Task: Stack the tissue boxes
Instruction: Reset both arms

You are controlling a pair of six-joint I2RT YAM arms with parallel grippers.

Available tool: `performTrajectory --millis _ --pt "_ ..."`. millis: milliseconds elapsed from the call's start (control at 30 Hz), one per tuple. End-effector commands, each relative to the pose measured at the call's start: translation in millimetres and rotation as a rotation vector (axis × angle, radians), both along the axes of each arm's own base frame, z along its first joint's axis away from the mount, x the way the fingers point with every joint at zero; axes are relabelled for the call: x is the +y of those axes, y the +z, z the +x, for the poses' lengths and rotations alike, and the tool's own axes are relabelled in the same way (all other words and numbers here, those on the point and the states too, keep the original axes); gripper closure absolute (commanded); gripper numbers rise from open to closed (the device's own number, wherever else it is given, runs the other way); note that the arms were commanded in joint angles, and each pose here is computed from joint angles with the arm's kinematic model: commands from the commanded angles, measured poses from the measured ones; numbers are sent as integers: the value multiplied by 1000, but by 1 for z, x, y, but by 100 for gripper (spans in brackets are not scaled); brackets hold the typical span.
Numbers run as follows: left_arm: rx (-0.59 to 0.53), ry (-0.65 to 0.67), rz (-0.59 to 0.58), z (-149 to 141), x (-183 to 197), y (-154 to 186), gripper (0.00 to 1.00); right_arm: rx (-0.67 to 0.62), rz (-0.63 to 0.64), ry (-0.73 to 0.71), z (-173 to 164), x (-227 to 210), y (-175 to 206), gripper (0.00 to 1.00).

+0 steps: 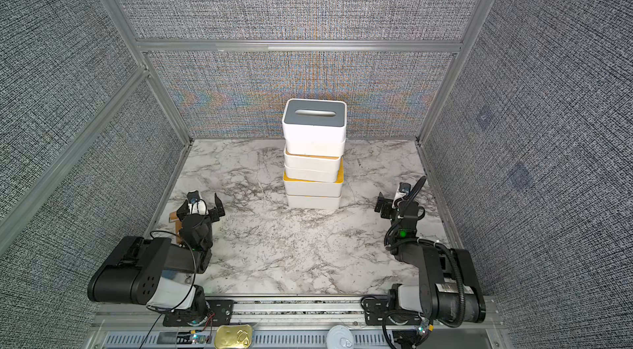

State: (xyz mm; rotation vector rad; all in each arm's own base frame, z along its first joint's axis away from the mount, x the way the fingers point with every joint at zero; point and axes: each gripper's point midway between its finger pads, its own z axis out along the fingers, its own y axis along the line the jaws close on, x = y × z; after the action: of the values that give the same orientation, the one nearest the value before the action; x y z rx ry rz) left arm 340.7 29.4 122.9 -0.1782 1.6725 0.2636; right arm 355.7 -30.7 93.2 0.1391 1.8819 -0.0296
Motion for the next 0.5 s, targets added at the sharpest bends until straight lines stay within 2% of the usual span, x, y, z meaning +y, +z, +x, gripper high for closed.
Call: performTrajectory --millis 0,33,67,133,233,333,467 --pt "-65 -51 -7 9 -7 17 1 -165 -16 52 5 9 16 1" --pt "-19 -57 -25 13 -8 7 1 -210 -12 60 4 11 23 1" --pt "-14 -67 -13 18 -9 6 1 -195 -23 45 -1 8 22 1" --pt "-42 -84 3 19 -11 8 1 -120 -15 27 7 5 14 1" --pt "-20 -81 -10 19 -10 5 1 -53 -13 121 29 19 6 1" --pt "-32 -85 -5 18 -10 7 1 6 -3 58 34 8 2 1" --pt "-37 -87 -2 17 -11 7 1 -22 -13 53 34 8 4 1"
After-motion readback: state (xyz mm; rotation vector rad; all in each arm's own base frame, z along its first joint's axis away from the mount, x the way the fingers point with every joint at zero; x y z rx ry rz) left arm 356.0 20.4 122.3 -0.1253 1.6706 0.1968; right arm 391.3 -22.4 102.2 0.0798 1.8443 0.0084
